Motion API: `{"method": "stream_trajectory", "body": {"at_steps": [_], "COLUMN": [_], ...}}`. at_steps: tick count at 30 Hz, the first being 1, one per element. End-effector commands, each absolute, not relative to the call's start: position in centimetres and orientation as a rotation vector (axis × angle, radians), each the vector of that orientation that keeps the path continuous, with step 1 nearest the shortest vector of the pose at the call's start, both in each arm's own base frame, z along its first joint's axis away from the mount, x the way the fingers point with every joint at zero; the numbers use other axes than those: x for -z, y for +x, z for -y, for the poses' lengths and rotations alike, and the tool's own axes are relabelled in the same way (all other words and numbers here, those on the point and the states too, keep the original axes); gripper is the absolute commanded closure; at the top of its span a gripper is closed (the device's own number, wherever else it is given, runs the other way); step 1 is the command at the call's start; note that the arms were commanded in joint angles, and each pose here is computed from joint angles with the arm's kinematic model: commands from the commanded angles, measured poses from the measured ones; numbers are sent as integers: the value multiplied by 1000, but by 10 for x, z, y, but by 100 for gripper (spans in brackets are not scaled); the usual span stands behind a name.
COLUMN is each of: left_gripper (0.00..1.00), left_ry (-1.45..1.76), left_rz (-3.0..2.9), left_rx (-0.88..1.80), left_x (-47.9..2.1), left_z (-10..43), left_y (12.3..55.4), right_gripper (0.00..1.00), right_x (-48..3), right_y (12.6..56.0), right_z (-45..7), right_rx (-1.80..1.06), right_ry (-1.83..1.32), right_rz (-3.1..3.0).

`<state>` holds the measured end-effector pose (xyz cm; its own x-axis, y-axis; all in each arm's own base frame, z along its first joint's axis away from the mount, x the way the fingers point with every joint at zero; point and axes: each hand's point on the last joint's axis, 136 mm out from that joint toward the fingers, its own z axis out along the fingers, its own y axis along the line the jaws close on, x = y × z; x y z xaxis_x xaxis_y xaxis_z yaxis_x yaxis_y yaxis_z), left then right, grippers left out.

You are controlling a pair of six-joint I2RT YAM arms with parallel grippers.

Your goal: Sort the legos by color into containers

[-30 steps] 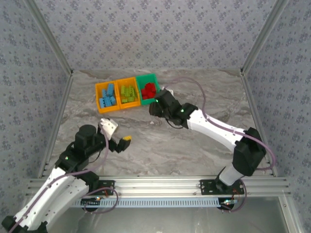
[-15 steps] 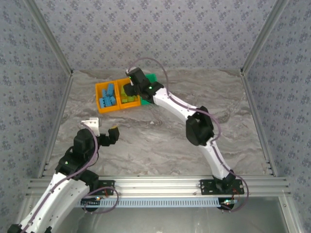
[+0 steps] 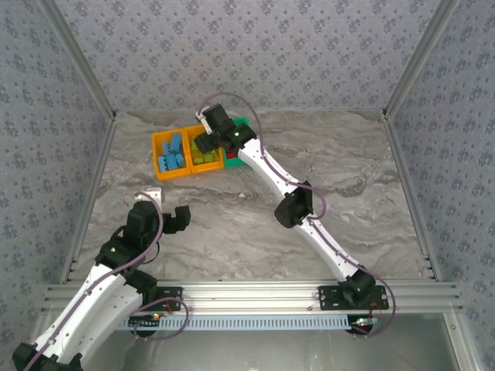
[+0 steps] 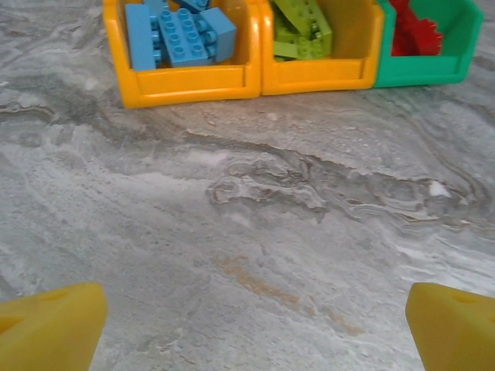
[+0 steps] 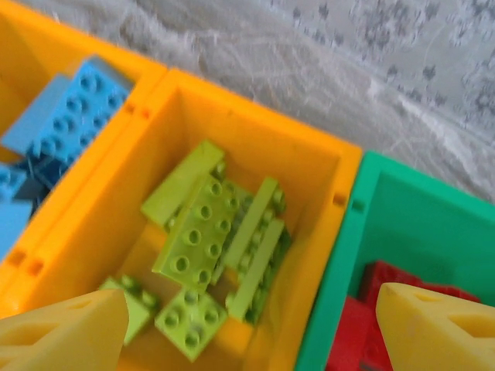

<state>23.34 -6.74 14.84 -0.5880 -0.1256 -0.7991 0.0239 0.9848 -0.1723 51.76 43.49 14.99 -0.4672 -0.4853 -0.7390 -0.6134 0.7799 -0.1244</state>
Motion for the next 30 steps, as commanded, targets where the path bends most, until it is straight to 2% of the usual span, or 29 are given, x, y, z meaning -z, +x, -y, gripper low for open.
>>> {"method": "stream_trajectory", "body": {"at_steps": [1, 5, 7, 9, 14, 18, 22, 30], "left_gripper": [1, 1, 1, 1, 1, 1, 1, 1], "left_ry": [-159, -139, -128, -149, -152, -23, -19, -28], "left_rz": [-2090, -2029, -2015, -2010, -2003, -2005, -2008, -1950], "left_rx": [100, -71, -149, -189, -222, -291, -264, -150], "left_x": [-166, -171, -170, -165, -153, -144, -133, -121], "left_z": [51, 33, 24, 14, 2, 5, 0, -10], "left_y": [252, 270, 280, 289, 316, 336, 352, 374], "right_gripper": [12, 7, 1, 0, 0, 0, 0, 0], "right_x": [-213, -232, -240, -244, -259, -264, -237, -207], "right_y": [478, 431, 422, 405, 359, 335, 321, 329], "right_z": [-406, -370, -346, -326, -262, -203, -148, -31], "right_rx": [-186, -203, -239, -266, -125, -100, 7, 286], "right_ry": [-969, -1220, -1238, -1269, -1238, -988, -691, -80], "right_rz": [-2150, -2205, -2274, -2295, -2146, -2206, -2220, -1858]}}
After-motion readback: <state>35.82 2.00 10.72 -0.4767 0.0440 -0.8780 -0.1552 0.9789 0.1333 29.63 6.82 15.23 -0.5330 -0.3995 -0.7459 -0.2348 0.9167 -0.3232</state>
